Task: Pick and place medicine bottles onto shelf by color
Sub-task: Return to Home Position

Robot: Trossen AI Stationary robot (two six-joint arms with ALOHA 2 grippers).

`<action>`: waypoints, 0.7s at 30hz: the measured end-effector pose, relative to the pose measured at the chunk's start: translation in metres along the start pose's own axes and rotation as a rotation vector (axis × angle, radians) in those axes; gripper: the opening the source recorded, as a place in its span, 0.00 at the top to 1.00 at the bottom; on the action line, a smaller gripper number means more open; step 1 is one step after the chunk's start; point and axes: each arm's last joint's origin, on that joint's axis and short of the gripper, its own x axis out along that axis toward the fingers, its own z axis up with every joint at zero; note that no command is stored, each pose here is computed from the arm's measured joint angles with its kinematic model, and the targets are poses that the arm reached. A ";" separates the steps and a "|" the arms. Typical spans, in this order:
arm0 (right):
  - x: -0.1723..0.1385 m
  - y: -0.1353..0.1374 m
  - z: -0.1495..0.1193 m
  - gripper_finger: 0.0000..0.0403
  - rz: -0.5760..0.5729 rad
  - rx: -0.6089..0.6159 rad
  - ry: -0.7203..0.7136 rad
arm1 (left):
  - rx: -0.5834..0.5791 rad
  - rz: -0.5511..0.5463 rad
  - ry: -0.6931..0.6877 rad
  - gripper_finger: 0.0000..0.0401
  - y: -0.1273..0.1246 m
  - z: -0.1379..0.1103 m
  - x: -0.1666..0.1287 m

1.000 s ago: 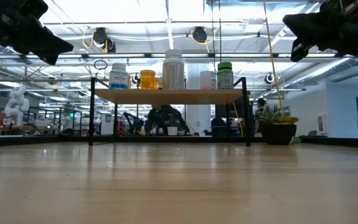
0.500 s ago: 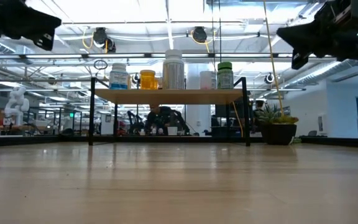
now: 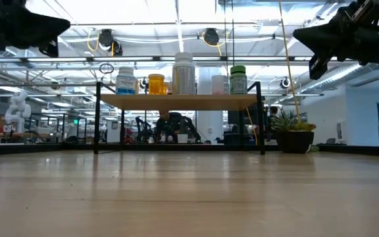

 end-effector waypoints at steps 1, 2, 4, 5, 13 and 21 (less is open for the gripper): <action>0.000 0.000 0.000 1.00 0.002 0.007 0.002 | -0.004 -0.003 -0.028 0.98 -0.001 -0.007 0.002; 0.000 0.000 0.000 1.00 -0.001 0.001 0.004 | -0.010 -0.001 -0.048 0.97 -0.002 -0.015 0.004; 0.000 0.000 0.000 1.00 -0.001 -0.020 0.003 | -0.024 0.008 -0.024 0.96 -0.004 -0.025 0.005; 0.000 0.000 0.000 1.00 -0.002 -0.037 0.001 | -0.024 0.013 -0.005 0.96 -0.004 -0.027 0.006; -0.004 0.006 0.005 1.00 0.121 -0.234 -0.019 | -0.024 0.017 -0.004 0.99 -0.004 -0.027 0.006; -0.020 0.006 0.005 1.00 0.132 -0.255 -0.003 | -0.031 -0.027 -0.016 0.92 -0.005 -0.027 0.006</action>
